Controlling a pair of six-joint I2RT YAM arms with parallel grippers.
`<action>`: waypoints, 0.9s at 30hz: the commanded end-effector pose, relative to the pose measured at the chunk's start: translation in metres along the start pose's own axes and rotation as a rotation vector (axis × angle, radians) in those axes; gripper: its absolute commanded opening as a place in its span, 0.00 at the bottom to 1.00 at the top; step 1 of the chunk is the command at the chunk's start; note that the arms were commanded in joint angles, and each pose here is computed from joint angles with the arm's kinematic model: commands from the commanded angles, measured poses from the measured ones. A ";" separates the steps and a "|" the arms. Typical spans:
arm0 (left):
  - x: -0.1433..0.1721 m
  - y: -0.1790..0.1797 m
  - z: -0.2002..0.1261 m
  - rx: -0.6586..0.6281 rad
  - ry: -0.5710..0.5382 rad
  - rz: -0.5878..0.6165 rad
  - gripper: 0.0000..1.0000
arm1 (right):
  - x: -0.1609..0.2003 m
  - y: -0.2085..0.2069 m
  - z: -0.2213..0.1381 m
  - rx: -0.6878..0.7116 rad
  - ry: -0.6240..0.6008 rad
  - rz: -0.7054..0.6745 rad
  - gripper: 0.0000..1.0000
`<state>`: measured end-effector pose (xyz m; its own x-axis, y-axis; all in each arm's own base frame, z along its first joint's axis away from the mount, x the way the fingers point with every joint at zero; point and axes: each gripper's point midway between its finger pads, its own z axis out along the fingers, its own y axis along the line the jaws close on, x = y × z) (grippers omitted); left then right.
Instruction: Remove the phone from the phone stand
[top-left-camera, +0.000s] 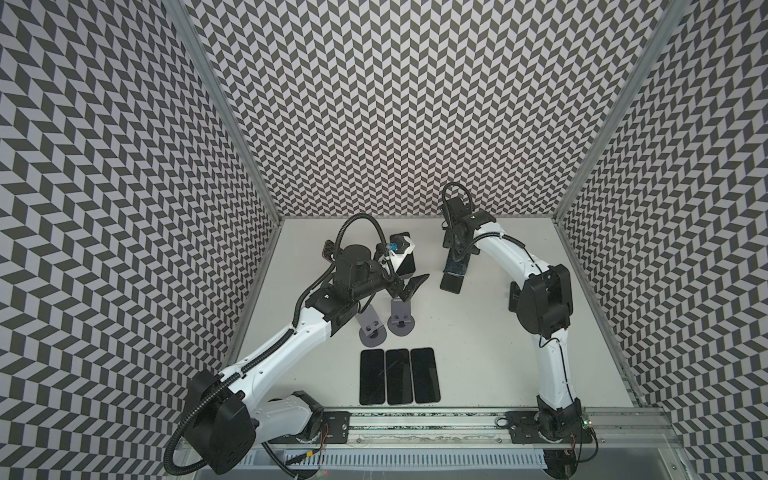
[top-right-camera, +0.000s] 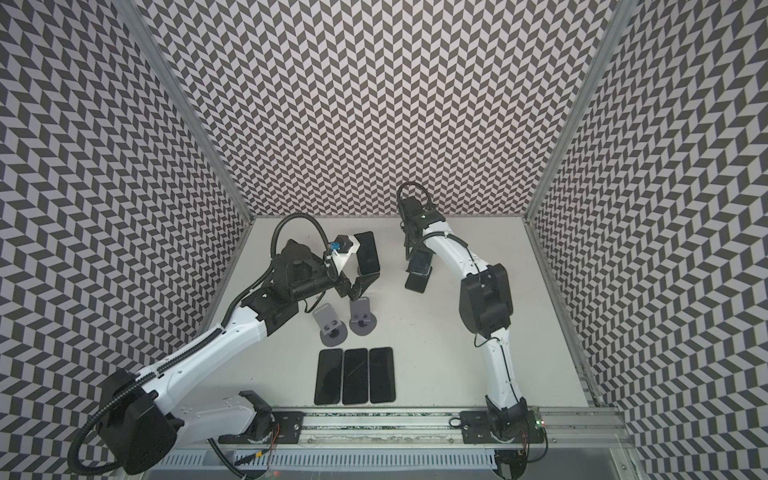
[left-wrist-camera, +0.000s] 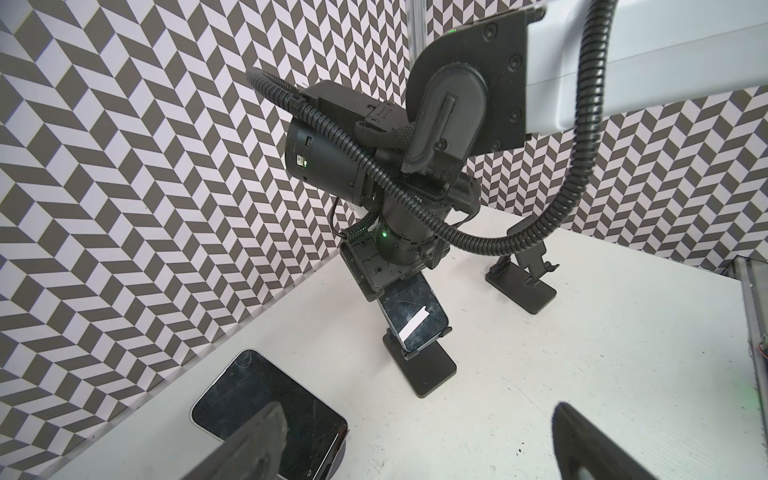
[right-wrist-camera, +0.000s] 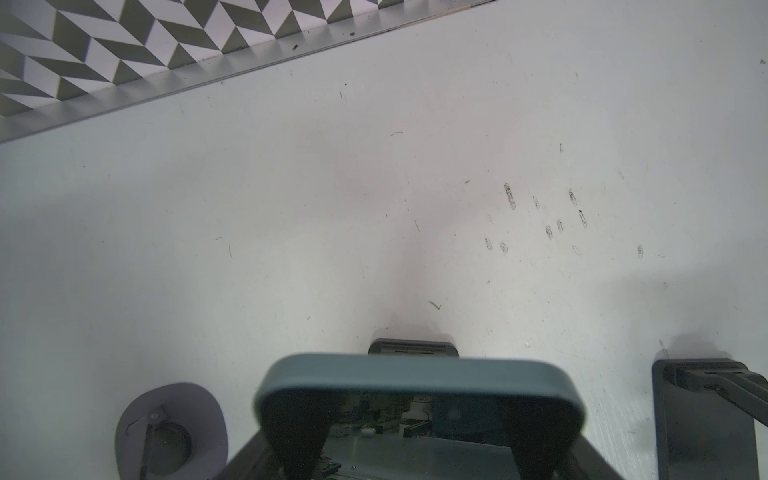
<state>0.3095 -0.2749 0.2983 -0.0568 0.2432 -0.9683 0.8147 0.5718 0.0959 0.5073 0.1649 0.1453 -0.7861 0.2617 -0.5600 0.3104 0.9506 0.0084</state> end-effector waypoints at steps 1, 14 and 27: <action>-0.002 0.005 0.001 -0.014 -0.006 -0.012 1.00 | -0.023 0.003 -0.024 -0.049 -0.064 0.022 0.54; -0.014 0.016 -0.009 -0.091 -0.031 -0.040 1.00 | -0.042 0.002 -0.058 -0.105 -0.133 0.021 0.48; -0.029 0.029 -0.018 -0.175 -0.065 -0.043 1.00 | -0.056 0.005 -0.090 -0.169 -0.196 -0.018 0.46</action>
<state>0.3193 -0.2582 0.3108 -0.0795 0.2063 -0.9753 0.7360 0.6719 0.0822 0.5041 0.1669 0.2075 -0.7357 0.2182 -0.6412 0.2287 0.9711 0.0681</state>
